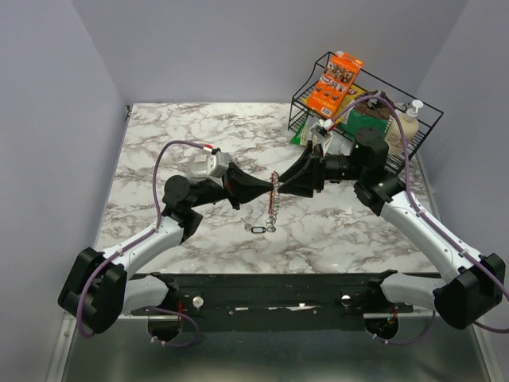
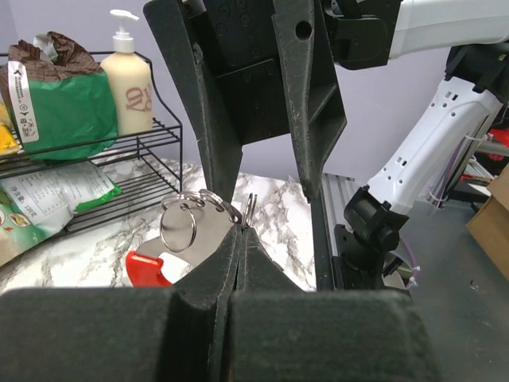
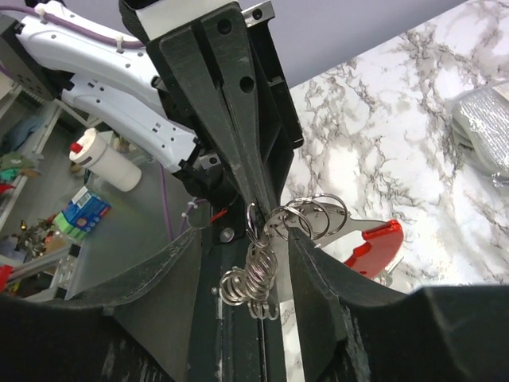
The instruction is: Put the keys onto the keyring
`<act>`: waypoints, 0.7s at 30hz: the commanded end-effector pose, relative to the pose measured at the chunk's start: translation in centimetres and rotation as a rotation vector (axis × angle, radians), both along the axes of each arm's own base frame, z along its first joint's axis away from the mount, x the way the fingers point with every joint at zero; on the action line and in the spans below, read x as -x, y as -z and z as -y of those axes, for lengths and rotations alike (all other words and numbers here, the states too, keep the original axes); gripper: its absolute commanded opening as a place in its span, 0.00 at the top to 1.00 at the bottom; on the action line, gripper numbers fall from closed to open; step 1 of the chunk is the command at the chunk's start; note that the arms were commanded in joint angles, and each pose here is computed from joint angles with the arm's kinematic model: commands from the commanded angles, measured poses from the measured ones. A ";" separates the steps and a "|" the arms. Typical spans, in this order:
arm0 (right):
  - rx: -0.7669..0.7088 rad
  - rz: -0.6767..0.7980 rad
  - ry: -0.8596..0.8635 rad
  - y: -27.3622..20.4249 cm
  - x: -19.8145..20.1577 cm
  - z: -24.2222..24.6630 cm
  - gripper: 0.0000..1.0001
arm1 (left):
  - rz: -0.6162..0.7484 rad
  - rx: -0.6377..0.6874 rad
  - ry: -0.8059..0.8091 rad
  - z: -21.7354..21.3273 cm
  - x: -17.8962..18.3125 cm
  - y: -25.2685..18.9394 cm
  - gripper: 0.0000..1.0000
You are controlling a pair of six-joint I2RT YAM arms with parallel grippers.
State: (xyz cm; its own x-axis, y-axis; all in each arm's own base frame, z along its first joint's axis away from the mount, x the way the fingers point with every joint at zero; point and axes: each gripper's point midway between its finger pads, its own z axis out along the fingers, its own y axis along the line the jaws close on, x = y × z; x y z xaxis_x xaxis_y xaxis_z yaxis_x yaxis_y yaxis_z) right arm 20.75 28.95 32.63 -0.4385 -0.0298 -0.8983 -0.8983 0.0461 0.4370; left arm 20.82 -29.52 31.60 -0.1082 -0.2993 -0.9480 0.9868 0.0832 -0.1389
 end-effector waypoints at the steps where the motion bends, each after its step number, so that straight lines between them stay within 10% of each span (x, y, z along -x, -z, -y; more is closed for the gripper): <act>1: 0.012 0.001 0.153 0.7 -1.8 0.6 0.44 | 0.020 0.013 -0.046 -0.6 -0.8 0.0 1.00; 21: 0.110 -0.077 0.317 5.9 -2.9 2.2 0.09 | -0.055 0.066 -0.172 -7.3 -4.7 0.3 1.00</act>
